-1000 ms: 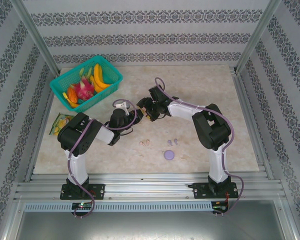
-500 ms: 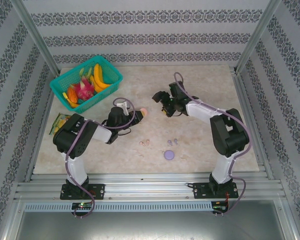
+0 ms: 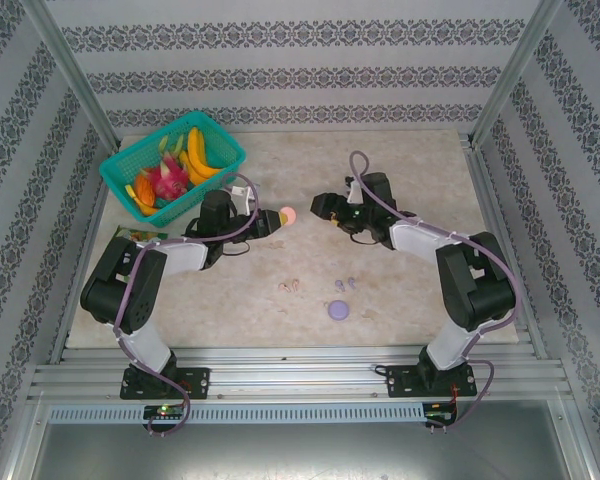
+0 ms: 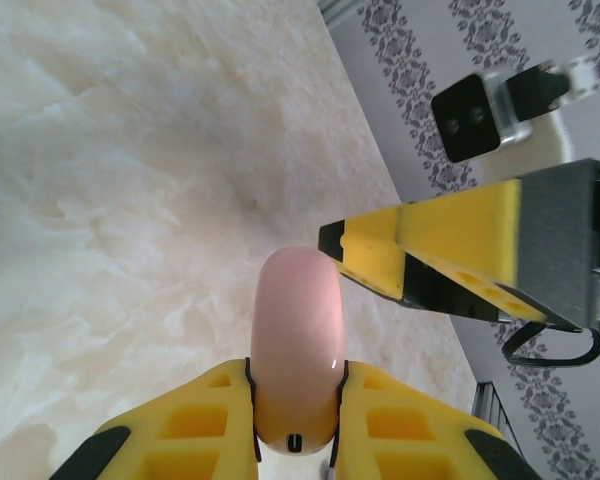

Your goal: Insert the wireless bluetooth earbuds into the charging case

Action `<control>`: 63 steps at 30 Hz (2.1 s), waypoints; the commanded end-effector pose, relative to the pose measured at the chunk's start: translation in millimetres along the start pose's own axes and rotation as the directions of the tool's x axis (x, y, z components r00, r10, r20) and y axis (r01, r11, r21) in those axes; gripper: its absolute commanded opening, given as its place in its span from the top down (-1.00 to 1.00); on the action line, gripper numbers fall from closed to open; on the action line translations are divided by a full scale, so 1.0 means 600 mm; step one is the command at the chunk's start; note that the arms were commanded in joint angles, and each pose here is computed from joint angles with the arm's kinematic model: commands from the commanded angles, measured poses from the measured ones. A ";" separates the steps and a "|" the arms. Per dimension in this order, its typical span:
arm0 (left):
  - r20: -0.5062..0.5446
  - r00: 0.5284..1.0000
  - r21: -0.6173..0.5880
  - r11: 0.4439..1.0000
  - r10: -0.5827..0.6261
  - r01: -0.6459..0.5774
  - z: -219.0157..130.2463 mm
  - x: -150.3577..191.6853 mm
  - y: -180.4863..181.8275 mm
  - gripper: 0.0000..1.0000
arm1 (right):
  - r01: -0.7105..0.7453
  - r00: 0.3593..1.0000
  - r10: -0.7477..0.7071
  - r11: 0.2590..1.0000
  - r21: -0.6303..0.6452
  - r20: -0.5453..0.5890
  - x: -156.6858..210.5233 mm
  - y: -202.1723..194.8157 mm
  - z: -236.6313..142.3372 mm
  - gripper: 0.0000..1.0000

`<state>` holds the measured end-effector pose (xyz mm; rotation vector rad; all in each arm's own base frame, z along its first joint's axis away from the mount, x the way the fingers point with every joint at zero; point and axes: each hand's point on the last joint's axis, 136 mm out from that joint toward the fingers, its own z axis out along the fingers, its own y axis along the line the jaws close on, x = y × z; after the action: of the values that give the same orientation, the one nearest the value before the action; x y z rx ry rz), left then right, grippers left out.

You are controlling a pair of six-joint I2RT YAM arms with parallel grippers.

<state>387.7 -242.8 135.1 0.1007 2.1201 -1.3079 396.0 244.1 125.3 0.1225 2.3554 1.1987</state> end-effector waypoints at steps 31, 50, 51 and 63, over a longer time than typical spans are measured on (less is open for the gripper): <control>-0.028 0.997 0.080 0.994 0.071 -0.068 -0.029 -0.020 -0.059 0.73 | 0.048 0.996 -0.050 0.998 -0.027 -0.076 0.019 -0.022 0.047 -0.36; -0.044 0.997 0.060 0.996 0.064 -0.061 -0.023 -0.013 -0.046 0.74 | 0.149 0.983 -0.164 0.974 -0.168 -0.078 0.040 0.086 -0.002 -0.39; -0.045 0.997 0.059 0.996 0.063 -0.060 -0.023 -0.013 -0.045 0.74 | 0.158 0.981 -0.174 0.972 -0.173 -0.081 0.043 0.094 0.001 -0.39; -0.045 0.996 0.082 0.994 0.072 -0.068 -0.026 -0.017 -0.060 0.74 | 0.154 0.983 -0.167 0.977 -0.149 -0.081 0.034 0.094 0.031 -0.38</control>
<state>372.6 -245.5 163.7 0.1976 2.1132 -1.3522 368.5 300.4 154.9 -0.1865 2.3032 1.3345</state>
